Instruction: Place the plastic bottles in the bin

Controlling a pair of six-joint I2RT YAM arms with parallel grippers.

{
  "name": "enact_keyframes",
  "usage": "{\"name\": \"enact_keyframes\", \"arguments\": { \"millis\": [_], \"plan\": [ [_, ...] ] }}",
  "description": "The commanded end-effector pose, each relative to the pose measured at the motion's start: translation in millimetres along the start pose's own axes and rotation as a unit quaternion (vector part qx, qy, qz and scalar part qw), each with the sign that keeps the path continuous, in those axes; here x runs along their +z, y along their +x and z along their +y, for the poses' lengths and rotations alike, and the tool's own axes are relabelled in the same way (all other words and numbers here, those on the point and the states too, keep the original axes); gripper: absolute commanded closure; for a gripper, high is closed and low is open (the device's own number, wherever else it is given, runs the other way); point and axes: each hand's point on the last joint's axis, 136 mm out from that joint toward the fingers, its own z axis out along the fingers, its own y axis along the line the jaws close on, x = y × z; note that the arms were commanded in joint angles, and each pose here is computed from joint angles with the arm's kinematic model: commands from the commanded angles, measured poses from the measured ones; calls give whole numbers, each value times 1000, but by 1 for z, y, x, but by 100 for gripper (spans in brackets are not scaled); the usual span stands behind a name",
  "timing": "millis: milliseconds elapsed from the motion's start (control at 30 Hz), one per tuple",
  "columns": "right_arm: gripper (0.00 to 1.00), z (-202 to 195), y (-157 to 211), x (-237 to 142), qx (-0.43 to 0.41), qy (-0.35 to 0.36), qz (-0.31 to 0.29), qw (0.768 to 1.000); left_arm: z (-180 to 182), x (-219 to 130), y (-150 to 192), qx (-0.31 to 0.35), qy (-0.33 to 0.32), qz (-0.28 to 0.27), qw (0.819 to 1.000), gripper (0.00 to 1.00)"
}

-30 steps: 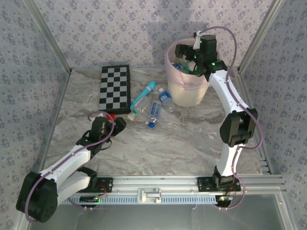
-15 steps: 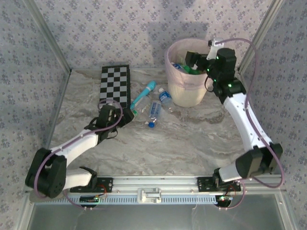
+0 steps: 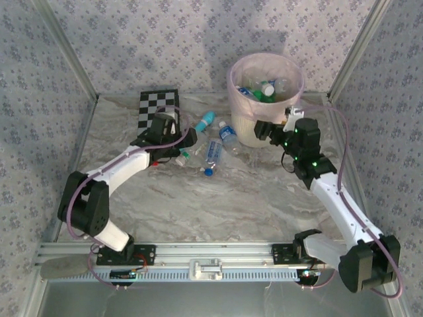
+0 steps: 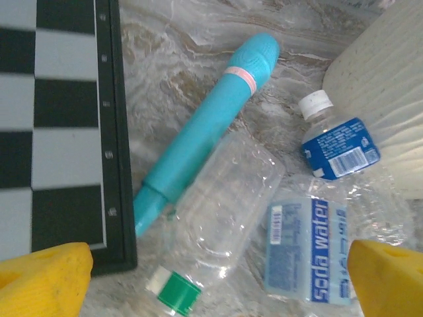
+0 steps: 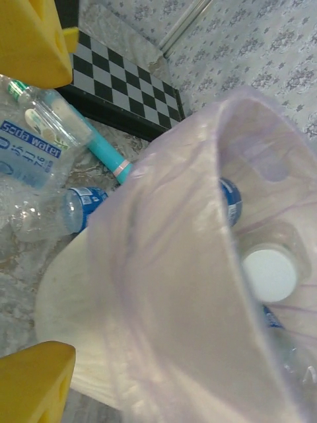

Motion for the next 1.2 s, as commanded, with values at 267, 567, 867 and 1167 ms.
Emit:
{"name": "enact_keyframes", "arguments": {
  "millis": [267,567,867,1167],
  "plan": [
    [0,-17,39,-3,51,15,14,999,-6,35,21,161,11,118,980,7],
    [0,-17,52,9,67,9,35,997,-13,55,33,171,33,164,971,10],
    [0,-19,53,4,62,15,38,997,-9,83,46,173,28,203,963,14],
    [0,-20,48,-3,58,24,29,998,-3,99,65,166,23,231,958,20]
  ]
}}
